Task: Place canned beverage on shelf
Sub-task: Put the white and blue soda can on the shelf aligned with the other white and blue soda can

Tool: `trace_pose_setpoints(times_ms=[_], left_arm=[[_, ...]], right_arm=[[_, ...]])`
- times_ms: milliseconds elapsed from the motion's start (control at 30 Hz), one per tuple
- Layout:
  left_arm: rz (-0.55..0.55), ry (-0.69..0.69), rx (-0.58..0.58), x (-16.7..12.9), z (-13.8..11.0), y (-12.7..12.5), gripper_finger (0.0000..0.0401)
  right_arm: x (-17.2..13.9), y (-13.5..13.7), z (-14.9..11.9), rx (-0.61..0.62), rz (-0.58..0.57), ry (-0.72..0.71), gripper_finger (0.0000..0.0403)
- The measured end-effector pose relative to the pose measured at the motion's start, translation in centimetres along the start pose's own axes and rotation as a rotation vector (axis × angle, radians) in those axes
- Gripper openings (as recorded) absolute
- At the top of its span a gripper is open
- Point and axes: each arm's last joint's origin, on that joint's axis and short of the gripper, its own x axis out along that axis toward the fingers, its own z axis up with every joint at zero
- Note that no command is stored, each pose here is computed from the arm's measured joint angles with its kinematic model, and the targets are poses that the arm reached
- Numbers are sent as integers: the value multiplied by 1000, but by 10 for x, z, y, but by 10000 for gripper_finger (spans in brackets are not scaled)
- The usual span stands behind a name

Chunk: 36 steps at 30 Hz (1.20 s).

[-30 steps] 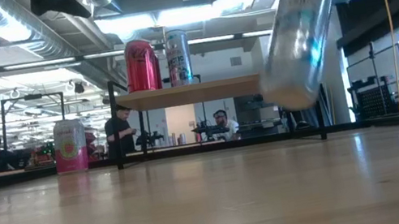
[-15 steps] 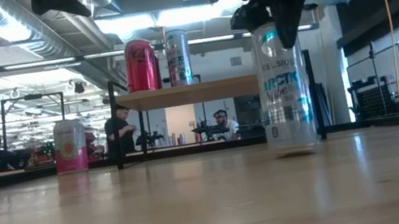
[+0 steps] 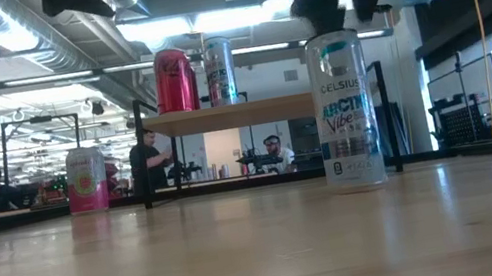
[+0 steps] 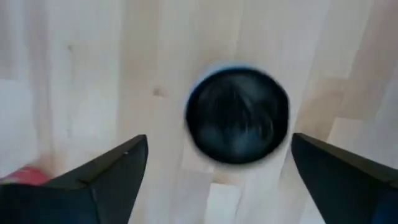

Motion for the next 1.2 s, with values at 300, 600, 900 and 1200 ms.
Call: trace_pose_setpoints(times_ms=[300, 600, 900, 1200], left_arm=[[0, 5, 0, 0, -1, 0, 330], [-42, -15, 3, -2, -1, -7, 330], [-41, -14, 5, -2, -1, -7, 330], [-41, -14, 5, -2, -1, -7, 330]], right_arm=[[-35, 9, -76, 166, -22, -435, 309], [4, 6, -117, 389, 40, -807, 300], [55, 18, -135, 280, -20, -720, 300], [104, 15, -143, 286, -61, -864, 300]])
